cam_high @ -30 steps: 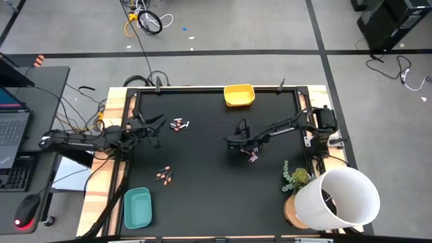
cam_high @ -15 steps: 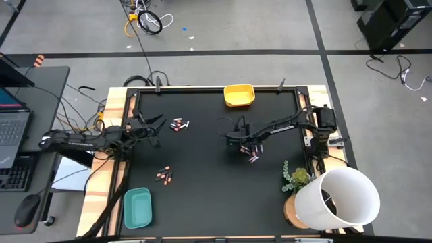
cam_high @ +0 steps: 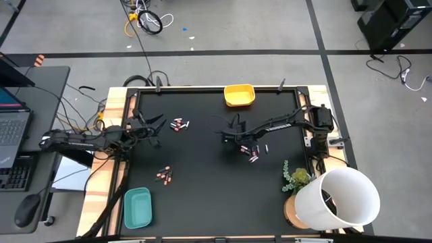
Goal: Sort batteries
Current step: Put the silver battery into the yellow bin
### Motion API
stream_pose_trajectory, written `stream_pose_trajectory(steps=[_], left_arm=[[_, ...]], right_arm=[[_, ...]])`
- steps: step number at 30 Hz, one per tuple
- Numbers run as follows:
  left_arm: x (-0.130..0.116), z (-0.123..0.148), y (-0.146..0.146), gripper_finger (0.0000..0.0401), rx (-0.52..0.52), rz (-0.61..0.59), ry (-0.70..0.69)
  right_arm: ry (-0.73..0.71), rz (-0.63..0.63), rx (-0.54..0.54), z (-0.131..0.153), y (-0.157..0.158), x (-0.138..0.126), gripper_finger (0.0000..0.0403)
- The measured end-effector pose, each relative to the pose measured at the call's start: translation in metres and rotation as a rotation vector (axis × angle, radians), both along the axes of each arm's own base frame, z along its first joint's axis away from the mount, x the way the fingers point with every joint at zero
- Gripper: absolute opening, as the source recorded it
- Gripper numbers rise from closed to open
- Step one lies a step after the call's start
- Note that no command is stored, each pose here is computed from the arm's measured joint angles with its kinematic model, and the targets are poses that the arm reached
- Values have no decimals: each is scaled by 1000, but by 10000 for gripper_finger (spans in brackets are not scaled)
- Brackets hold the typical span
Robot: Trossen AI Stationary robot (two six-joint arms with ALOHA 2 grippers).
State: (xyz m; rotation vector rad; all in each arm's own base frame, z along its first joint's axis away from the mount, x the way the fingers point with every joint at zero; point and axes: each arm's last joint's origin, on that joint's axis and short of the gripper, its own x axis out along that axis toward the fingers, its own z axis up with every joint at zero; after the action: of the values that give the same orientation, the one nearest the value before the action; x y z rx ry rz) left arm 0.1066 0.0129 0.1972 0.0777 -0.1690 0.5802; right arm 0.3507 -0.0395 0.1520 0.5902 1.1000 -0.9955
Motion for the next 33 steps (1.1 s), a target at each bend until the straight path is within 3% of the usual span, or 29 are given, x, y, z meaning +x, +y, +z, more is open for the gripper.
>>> stream_pose_trajectory(steps=[11,24,33], left_arm=[[0,0,0,131,0,0,3],[0,-1,0,131,4,1,10],[0,-1,0,131,21,4,21]], right_arm=[[-50,71,-76,26,-27,16,0],[-39,30,-168,45,-118,2,0],[-126,12,-164,49,-170,-14,0]])
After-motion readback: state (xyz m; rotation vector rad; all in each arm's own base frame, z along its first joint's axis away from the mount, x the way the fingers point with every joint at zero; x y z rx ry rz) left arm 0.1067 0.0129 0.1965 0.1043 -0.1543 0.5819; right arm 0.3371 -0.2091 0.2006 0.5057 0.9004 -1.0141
